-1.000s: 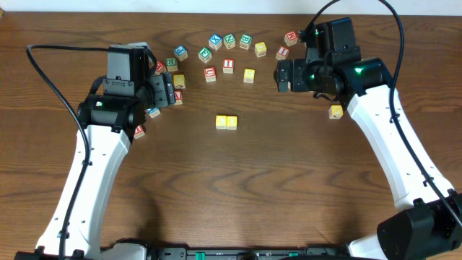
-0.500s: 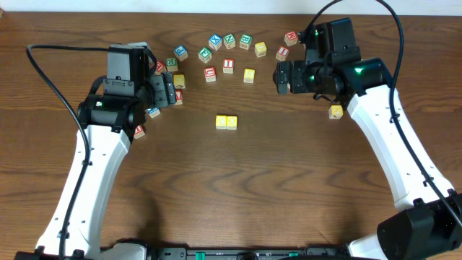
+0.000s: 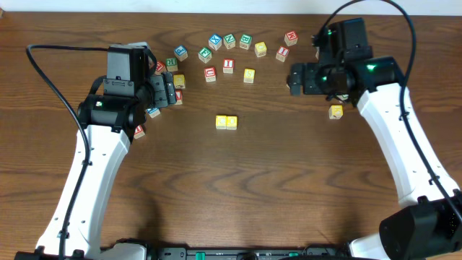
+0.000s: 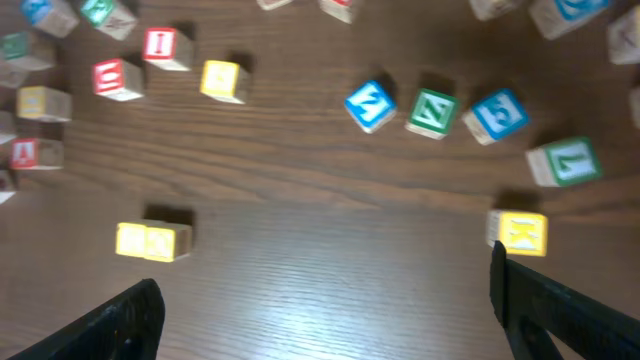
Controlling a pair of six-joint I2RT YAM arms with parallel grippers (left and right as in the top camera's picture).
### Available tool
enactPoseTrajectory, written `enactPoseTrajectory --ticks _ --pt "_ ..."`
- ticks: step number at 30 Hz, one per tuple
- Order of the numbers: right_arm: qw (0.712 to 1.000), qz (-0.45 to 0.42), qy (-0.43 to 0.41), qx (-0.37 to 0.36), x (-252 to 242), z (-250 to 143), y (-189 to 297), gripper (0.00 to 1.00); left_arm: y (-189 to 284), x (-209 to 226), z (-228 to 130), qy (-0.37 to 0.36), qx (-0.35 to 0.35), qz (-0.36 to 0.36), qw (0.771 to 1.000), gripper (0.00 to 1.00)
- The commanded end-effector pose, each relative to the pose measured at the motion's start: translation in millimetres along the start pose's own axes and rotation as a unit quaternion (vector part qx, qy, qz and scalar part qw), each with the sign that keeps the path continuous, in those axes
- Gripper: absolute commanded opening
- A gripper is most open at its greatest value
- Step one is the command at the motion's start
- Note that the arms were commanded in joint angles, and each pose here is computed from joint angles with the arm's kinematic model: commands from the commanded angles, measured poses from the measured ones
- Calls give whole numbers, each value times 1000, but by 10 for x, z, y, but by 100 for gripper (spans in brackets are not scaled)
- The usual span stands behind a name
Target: Spell out CORL
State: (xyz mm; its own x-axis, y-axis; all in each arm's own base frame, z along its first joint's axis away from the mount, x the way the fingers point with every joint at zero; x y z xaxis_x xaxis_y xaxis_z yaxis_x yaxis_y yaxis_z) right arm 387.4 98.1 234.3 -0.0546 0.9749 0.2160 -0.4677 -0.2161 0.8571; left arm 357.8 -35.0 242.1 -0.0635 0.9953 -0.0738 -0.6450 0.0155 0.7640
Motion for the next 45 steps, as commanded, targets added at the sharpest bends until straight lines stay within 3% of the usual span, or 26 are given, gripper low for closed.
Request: enactPoseTrajectory --ticks 1,29,36,45 --pt "1000 -16 -9 7 -181 5 -11 99 -15 35 -15 -2 2 8 1000 86" --pt "1000 -19 -18 0 -220 37 -7 99 -122 16 -53 -13 19 4 1000 86" --pt "1000 -18 -18 -4 -217 54 -7 99 -100 -98 166 -11 8 -25 1000 86" --pt "1000 -18 -16 -5 -216 60 -7 99 -264 -207 562 -33 58 -27 997 85"
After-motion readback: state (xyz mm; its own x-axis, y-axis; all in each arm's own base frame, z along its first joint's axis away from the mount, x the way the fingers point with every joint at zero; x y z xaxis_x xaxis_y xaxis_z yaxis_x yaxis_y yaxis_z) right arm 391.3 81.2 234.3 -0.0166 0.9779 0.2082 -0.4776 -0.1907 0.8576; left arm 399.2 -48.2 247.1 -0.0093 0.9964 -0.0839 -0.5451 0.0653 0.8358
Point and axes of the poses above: each gripper's point midway between its finger pads, its own y axis back along the fingers, its own x axis along the line the jaws close on, z = x × y, the point moved 4 cm from there along y, back along the fingers, and after that the axes turned 2 degrees about -y, right-handed, at the moved point
